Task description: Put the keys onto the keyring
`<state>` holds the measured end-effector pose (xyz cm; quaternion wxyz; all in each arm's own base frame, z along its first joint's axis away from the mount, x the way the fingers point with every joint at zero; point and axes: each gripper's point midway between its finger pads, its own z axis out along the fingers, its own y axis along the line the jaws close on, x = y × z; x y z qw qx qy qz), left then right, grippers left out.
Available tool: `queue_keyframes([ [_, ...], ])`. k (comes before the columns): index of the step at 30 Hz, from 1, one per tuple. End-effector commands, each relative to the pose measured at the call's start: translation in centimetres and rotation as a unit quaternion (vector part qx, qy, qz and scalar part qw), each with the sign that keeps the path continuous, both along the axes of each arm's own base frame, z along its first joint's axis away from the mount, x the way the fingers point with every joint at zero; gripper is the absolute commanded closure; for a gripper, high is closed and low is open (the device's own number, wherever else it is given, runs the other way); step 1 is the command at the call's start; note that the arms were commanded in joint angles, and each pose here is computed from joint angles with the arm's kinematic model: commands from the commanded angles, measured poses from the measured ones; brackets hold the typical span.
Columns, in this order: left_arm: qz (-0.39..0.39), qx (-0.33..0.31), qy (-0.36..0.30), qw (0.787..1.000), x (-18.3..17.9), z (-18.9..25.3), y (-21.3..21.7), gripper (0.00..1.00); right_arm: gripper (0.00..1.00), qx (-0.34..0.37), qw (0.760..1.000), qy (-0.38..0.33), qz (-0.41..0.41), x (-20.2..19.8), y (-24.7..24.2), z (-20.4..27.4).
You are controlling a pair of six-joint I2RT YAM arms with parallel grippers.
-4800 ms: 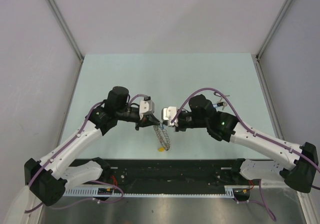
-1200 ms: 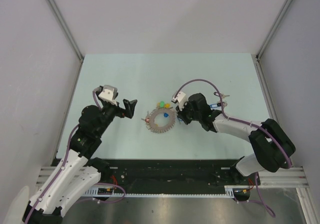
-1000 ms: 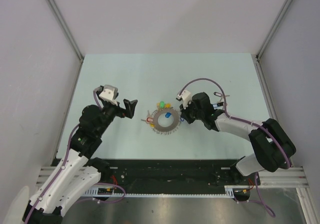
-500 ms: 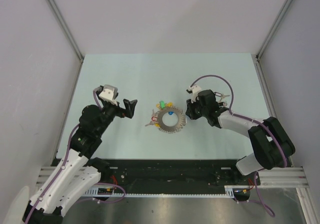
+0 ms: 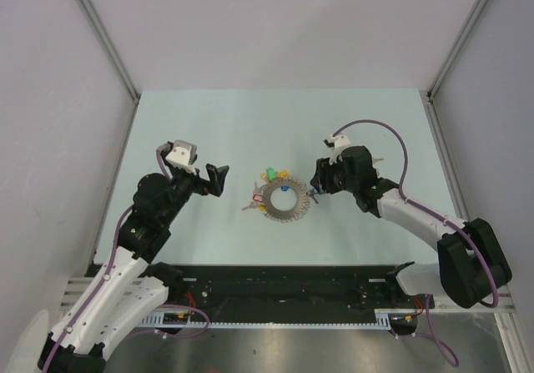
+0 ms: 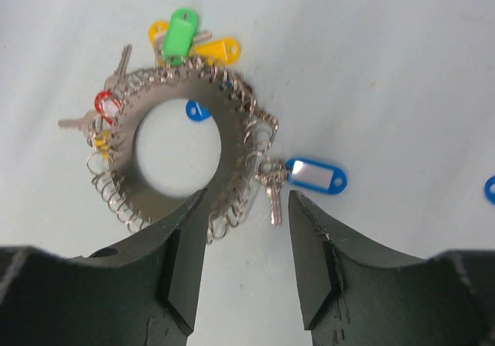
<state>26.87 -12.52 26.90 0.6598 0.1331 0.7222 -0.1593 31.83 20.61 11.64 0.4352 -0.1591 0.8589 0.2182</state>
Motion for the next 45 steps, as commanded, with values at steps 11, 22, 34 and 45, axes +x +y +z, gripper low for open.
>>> queue_keyframes([
  [11, -0.012, -0.019, -0.004, 1.000, 0.0, 0.6, -0.4, 0.00, 0.62, -0.021, 0.994, 0.092, 0.052, -4.2, 3.3, -4.2],
  [22, -0.014, -0.017, 0.003, 1.000, 0.1, 0.3, -0.5, 0.00, 0.71, -0.106, 0.989, 0.088, 0.056, -4.0, 4.7, -6.2],
  [34, -0.019, -0.019, 0.000, 1.000, 0.1, 0.5, -0.6, 0.00, 0.76, -0.160, 0.982, 0.089, 0.042, -3.5, 4.4, -7.4],
  [45, -0.024, -0.019, 0.004, 1.000, 0.0, 0.4, -0.8, 0.00, 0.89, -0.168, 0.981, 0.091, 0.039, -3.5, 3.9, -7.3],
])
